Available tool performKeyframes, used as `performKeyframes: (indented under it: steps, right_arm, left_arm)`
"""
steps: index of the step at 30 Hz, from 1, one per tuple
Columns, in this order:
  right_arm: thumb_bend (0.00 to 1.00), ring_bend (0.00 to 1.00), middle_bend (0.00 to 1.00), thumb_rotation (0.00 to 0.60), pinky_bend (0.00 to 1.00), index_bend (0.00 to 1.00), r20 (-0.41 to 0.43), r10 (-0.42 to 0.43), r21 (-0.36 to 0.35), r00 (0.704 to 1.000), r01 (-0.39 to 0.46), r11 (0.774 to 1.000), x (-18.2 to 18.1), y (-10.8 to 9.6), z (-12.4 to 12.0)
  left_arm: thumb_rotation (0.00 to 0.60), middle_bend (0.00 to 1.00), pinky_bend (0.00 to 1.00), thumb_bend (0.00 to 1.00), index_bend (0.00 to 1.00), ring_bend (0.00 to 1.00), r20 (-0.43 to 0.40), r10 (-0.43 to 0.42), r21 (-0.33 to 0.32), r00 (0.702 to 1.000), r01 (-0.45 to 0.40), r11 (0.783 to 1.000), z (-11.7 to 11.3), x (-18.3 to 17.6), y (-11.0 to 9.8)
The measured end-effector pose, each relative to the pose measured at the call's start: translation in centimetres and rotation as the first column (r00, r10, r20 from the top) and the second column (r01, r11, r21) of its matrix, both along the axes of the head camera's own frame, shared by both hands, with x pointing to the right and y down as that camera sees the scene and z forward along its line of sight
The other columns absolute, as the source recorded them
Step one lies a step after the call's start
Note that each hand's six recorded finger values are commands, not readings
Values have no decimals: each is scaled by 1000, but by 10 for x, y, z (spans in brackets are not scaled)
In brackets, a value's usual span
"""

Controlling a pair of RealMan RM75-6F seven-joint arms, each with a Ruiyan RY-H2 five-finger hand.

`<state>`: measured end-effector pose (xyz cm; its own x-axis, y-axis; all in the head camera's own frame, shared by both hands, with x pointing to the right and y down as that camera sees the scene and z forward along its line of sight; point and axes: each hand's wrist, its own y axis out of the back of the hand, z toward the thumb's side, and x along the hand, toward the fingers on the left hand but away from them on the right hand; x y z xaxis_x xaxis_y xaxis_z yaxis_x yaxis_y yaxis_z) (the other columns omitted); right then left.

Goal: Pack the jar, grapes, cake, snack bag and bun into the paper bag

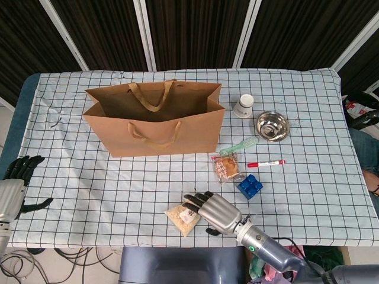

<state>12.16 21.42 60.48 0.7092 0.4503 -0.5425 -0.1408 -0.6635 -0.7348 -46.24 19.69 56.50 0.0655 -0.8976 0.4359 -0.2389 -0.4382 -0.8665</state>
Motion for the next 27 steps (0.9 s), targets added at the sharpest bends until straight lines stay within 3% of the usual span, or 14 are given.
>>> performKeyframes:
  steps: [7,17,27]
  right_arm:
    - [153,122,41,600,240,118,-68,-45,42,997,48,998,-17,7,38]
    - [153,127,52,600,240,118,-95,-71,36,993,74,997,-26,14,53]
    - [202,282,217,600,258,123,-90,-62,48,994,66,997,-41,13,65]
  left_arm:
    - [600,89,16,125,107,0,-3,-7,8,1000,7,1000,-3,-2,0]
    - [600,89,16,125,107,0,-3,-5,4,1000,5,1000,-2,-1,0]
    - [600,89,16,126,108,0,-4,-11,6,1000,11,1000,-2,-1,0]
